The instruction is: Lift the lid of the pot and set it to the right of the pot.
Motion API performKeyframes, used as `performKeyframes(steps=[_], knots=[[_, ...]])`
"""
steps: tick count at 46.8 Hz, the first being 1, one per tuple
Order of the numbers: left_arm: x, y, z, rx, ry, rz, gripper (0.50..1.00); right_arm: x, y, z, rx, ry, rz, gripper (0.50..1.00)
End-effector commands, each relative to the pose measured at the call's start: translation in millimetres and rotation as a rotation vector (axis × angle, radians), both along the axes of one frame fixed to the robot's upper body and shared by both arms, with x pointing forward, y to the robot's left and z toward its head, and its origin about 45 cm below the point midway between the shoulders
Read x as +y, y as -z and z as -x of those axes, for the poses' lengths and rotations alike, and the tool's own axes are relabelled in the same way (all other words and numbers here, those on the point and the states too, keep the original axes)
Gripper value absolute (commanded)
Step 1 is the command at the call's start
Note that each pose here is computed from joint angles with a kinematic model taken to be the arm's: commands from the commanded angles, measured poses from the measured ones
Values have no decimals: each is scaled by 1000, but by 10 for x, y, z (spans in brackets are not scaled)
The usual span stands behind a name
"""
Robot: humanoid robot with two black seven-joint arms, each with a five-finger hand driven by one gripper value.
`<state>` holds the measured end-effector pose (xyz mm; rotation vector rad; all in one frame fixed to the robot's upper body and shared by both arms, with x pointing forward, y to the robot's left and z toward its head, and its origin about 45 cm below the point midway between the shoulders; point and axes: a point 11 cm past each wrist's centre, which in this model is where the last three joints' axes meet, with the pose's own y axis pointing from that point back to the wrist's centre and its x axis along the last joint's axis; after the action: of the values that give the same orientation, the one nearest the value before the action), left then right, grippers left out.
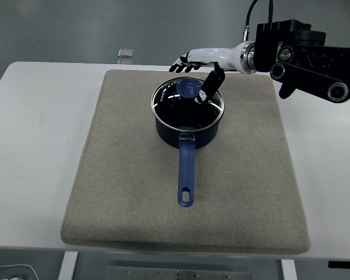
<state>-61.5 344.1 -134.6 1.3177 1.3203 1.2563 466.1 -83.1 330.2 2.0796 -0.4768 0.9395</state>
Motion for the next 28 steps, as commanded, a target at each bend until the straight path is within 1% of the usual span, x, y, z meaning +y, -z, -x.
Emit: performKeyframes(steps=[1,5,8,11,14,19,25,28], knots=[[0,0,0,0,-1,0,1000,-14,33,-1,1,4,2,919],[0,0,1,0,1,0,1000,-36,73,-4,-2,5,12,915],[0,0,-1,-1,1,0,1000,-51,83,-13,-3,9,14,913],[0,0,1,0,1,0,1000,-49,76,-14,-5,8,14,901],[0,0,1,0,-1,0,1000,-45,64,-17,-8,8,12,866],[0,0,1,0,1,0,1000,-40,54,-17,-8,8,10,838],[0,0,1,0,-1,0,1000,64,73,20,-4,-13,10,836],[0,0,-1,-1,1,0,1000,60,72,16,-4,-12,10,836]])
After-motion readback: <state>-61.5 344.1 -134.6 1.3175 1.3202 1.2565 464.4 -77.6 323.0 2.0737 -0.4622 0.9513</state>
